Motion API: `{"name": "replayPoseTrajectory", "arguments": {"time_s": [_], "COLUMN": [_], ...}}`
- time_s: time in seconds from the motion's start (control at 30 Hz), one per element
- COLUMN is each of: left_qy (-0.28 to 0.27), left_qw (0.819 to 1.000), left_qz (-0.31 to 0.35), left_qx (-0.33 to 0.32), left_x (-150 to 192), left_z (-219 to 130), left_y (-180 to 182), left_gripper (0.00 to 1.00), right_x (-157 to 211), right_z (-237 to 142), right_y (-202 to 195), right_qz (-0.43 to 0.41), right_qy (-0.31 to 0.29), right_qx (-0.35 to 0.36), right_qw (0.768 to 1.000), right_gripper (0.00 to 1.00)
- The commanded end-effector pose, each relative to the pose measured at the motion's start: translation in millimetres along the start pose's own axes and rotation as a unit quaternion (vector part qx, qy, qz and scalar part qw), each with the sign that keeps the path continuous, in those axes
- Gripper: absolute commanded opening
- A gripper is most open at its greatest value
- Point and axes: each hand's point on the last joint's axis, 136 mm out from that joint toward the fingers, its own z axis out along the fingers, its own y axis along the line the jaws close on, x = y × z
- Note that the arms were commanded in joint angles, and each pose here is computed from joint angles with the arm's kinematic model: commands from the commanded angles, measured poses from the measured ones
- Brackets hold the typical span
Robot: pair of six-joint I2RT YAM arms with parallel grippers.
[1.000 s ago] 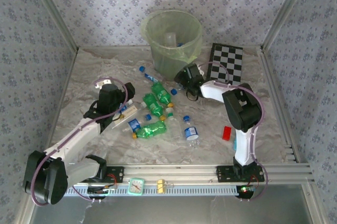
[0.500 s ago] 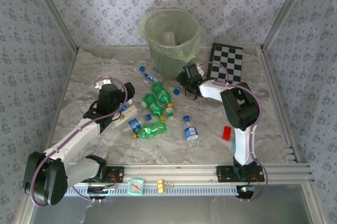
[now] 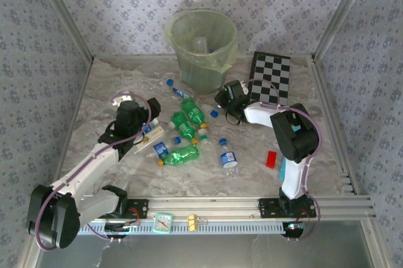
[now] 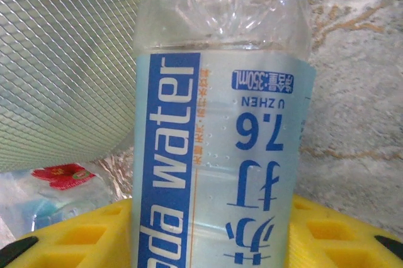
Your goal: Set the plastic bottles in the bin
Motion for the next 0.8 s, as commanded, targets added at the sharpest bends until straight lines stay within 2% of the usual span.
{"name": "replayPoseTrajectory", "arguments": {"time_s": [0.0,0.13,0.5,0.57,0.77], "left_qy": [-0.013,-0.013,-0.013,-0.014,-0.02], "left_qw": [1.0,1.0,1.0,1.0,1.0], "left_qz": [-0.001,-0.003,-0.003,-0.003,-0.005], "left_qx": [0.001,0.002,0.001,0.001,0.008], "left_x": [-8.7,-8.4,-8.6,-9.2,-12.7], "left_z": [-4.4,-4.7,-6.5,-8.1,-15.2], "left_y": [-1.4,-1.1,-0.3,0.1,-1.0], "left_gripper": [1.0,1.0,1.0,1.0,1.0], "right_x": [24.6,25.5,22.2,14.3,9.5], "right_z": [-7.7,-13.8,2.4,5.4,8.3], "right_y": [-41.8,-51.0,-70.9,-60.6,-58.1], "right_qz": [-0.024,-0.038,-0.082,-0.093,-0.144], "right_qy": [0.049,0.051,0.046,0.035,0.038], "right_qx": [0.072,0.1,0.176,0.176,0.213], "right_qw": [0.996,0.993,0.98,0.979,0.966], "right_gripper": [0.57,0.68,0.67,0.68,0.76]}}
